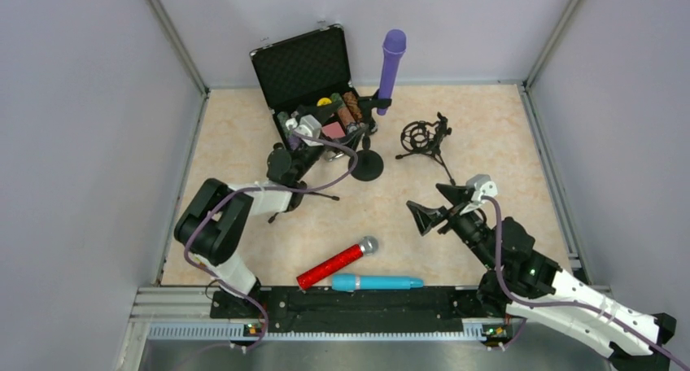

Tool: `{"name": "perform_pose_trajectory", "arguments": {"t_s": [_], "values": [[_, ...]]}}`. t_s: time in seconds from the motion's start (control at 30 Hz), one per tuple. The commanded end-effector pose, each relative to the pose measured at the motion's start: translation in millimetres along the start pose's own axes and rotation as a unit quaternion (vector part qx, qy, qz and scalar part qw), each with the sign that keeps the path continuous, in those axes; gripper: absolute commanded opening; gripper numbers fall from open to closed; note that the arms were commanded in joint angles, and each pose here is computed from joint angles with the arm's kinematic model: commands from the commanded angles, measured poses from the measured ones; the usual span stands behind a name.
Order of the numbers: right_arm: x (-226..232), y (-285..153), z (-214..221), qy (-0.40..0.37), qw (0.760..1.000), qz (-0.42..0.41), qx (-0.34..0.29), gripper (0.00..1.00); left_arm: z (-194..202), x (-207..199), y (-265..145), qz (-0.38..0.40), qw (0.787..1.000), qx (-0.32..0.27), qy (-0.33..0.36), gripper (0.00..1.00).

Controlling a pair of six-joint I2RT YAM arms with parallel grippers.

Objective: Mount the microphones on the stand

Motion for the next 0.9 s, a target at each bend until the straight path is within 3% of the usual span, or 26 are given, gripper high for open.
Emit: {"name": "perform_pose_trajectory", "arguments": {"t_s": [0.0,0.33,0.6,0.87], "values": [[7.9,2.7,-16.0,0.023,1.000,-0.009,-0.013,0.89,-29.0,1.1,-6.4,-0.015,0.999,-0.011,0.043,0.99],[12.7,14.5,-12.2,0.039,0.998,0.023,0.043,0.92,-62.3,-16.6,-18.3,0.034,0.993,0.015,0.110,0.99],[22.3,36.3,-13.1,0.026,0.994,0.048,0.094,0.99,-88.7,-40.1,-28.3,0.125,0.974,0.132,0.133,0.99],[25.8,56.0,-24.4,0.042,0.991,0.040,0.120,0.99,-98.0,-36.5,-51.5,0.132,0.948,0.267,0.109,0.99]]}}
Point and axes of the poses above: each gripper's point midway between its finger pads, its own y axis out along the fingers, its own x axis along the line the jaws close on, z = x × y, the point moved 6 cm from there along -y, back along the fingers, and after that the axes turned 9 degrees about y, right-handed, at the moved point
